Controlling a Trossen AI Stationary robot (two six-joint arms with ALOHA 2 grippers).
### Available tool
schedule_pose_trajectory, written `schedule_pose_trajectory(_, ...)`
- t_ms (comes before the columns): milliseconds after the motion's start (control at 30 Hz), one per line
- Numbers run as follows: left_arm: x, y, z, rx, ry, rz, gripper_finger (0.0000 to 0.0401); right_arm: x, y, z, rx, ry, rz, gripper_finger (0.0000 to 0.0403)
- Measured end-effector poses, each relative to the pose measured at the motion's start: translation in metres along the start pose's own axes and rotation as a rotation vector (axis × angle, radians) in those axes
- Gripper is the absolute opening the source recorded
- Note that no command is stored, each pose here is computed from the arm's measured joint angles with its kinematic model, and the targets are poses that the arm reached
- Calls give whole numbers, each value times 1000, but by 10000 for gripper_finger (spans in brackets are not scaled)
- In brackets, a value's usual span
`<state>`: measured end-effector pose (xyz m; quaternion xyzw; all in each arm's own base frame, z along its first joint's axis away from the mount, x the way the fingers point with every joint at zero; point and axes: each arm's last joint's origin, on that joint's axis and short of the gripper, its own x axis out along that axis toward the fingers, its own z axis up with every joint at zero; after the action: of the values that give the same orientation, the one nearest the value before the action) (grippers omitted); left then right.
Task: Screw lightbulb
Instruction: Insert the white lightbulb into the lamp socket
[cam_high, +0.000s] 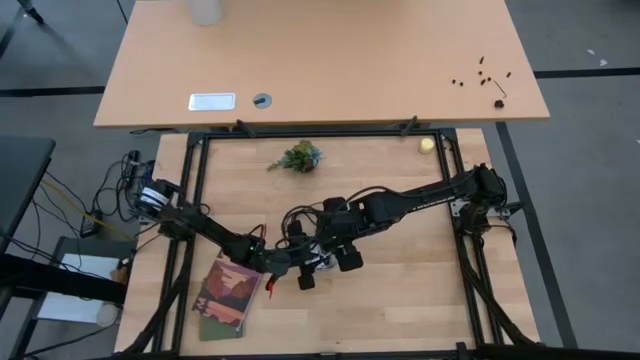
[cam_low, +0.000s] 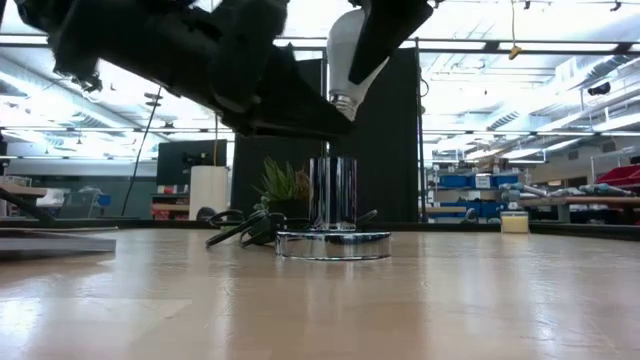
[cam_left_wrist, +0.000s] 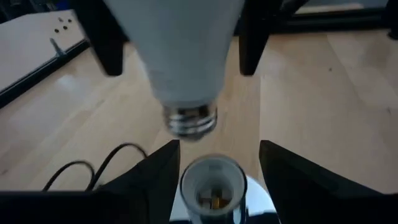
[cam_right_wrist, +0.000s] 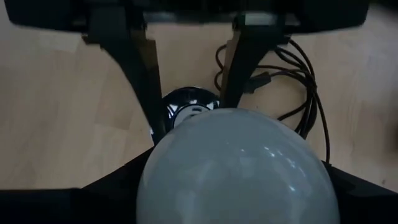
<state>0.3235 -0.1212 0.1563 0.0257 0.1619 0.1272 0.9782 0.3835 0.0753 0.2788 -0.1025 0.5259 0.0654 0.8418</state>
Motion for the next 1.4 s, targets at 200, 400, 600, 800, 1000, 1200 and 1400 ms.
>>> schedule_pose_trajectory(200, -8, 2, -10, 27, 86, 46, 224, 0, 3, -4, -2, 41, 6, 270)
schedule_pose_trajectory(400, -13, 10, -28, -32, 61, 15, 224, 0, 3, -5, 4, 51, 6, 270)
schedule_pose_trajectory(600, -15, 16, -34, -86, 4, -9, 225, 2, 4, -5, 4, 40, 6, 270)
schedule_pose_trajectory(800, 1, 17, -44, -108, 19, -61, 225, 3, 3, -2, -7, 4, 6, 270)
schedule_pose_trajectory(1000, 14, 15, -53, -93, 39, -81, 225, 8, 4, 4, -13, -43, 34, 270)
schedule_pose_trajectory(1200, 27, 10, -55, -63, 40, -75, 224, 18, 3, 3, -10, -22, 34, 270)
schedule_pose_trajectory(1400, 36, 5, -54, -40, 39, -85, 223, 23, -2, 4, 40, -23, 85, 270)
